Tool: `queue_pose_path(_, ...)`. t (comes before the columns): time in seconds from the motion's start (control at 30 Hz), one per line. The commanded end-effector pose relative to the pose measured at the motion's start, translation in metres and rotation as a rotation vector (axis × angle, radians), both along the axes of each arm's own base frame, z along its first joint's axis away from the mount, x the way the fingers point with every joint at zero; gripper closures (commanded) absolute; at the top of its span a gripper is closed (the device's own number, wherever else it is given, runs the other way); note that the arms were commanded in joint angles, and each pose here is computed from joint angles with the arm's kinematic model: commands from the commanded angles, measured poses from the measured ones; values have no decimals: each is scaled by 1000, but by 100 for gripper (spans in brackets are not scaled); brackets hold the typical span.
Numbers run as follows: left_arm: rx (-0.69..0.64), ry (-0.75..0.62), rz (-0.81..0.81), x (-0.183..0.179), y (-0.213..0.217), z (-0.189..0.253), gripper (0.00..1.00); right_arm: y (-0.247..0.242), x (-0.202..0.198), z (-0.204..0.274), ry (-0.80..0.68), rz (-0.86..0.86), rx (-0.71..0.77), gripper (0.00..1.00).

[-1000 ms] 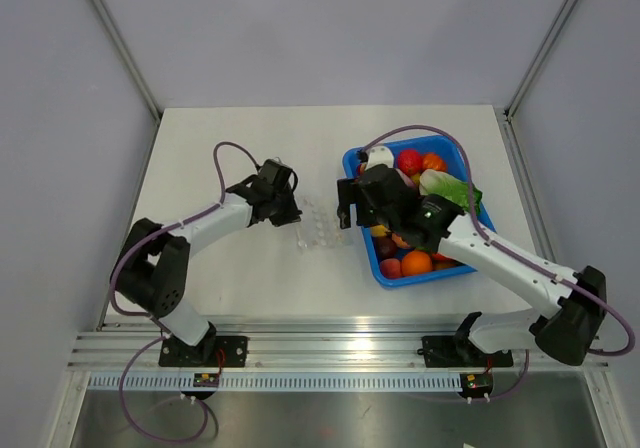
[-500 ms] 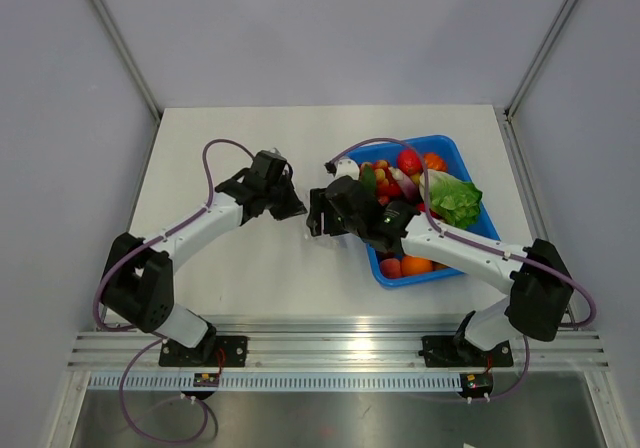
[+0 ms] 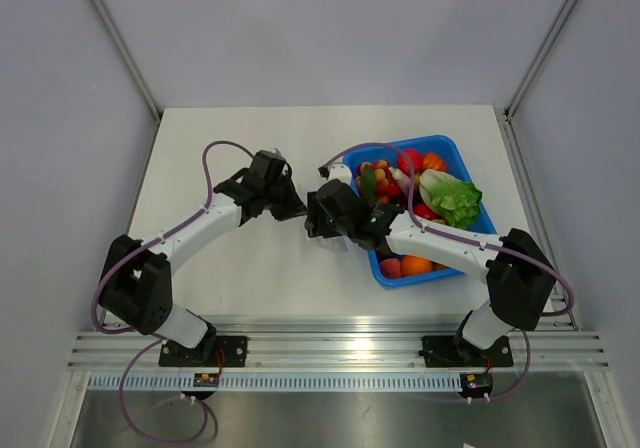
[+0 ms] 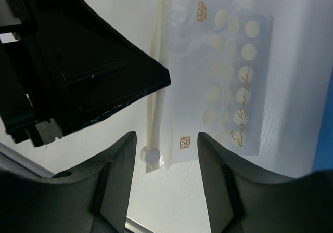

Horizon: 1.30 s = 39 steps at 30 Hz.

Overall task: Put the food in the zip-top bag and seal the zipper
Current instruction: Pick up the zipper food storage bag at the center of the board, then open the zipper of the food storage bag at the center of the board.

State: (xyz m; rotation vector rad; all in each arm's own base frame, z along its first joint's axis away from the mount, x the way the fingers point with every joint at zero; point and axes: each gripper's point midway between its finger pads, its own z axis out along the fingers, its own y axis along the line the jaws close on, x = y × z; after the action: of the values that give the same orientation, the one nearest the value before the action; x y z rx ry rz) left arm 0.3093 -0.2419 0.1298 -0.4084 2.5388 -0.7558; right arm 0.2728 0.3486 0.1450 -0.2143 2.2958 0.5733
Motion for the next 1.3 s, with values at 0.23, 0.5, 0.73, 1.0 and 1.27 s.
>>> queue_pose_path(0.23,-72,-64,-13,2,-6,35,100,15,25,16,-66,-77,41,49)
queue_pose_path(0.5,-76,-70,-22,-1,-6,38,100,16,33,9,-69,-110,13,58)
queue_pose_path(0.73,-77,-69,-28,-1,-6,37,100,14,35,12,-81,-126,13,89)
queue_pose_path(1.0,-46,-115,-105,-2,-6,47,78,5,38,7,-89,-164,-8,100)
queue_pose_path(1.27,-27,-187,-114,1,15,65,47,-1,36,8,-91,-183,-7,100)
